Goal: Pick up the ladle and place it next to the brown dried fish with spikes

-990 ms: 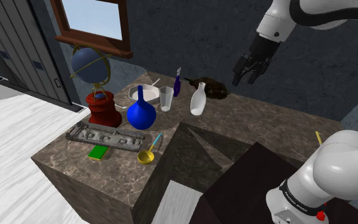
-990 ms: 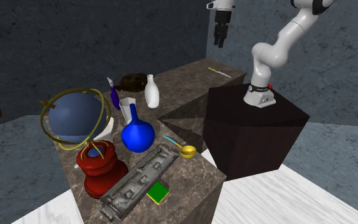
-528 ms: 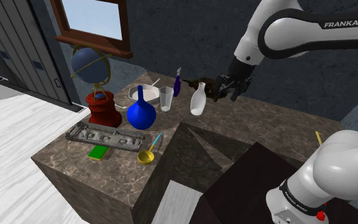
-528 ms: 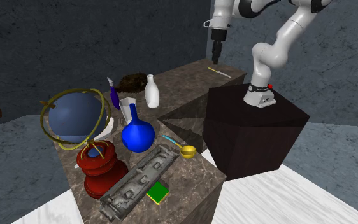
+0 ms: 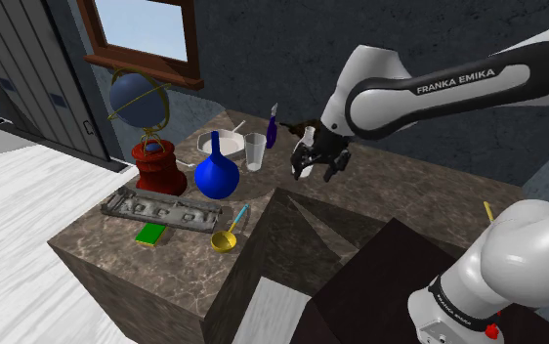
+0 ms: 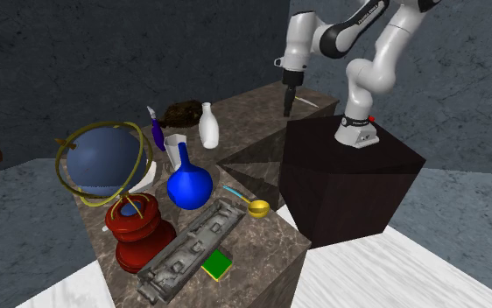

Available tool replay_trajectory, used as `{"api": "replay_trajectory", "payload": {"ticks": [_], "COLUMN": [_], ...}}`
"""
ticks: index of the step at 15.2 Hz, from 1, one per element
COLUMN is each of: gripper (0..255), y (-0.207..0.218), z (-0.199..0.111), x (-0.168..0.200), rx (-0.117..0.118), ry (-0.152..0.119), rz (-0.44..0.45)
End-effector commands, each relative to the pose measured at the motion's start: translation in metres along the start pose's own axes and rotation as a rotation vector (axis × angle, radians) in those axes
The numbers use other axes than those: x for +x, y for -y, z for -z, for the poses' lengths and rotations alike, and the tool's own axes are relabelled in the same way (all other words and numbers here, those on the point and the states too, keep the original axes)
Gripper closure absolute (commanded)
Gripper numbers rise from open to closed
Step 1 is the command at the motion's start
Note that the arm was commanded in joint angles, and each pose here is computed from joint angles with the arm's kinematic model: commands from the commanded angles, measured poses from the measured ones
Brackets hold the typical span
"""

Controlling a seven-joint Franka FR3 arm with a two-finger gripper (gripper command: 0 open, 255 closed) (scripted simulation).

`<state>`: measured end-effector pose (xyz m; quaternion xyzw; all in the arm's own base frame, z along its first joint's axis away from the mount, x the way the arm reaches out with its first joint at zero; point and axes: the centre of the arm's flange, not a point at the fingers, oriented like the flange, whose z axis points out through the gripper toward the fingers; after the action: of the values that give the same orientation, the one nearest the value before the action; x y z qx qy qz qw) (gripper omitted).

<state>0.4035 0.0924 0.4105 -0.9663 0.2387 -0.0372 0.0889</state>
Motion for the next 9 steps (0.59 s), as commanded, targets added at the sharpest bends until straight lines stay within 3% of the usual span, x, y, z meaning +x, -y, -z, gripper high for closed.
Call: {"api": "replay_trajectory", "payload": {"ticks": [1, 9], "gripper": [0, 0], "y": [0.010, 0.051], "z": [-0.022, -0.116], "x": [0.006, 0.025], "rx": [0.006, 0.022], "ry": [-0.003, -0.006], "rz": [-0.042, -0.203]}}
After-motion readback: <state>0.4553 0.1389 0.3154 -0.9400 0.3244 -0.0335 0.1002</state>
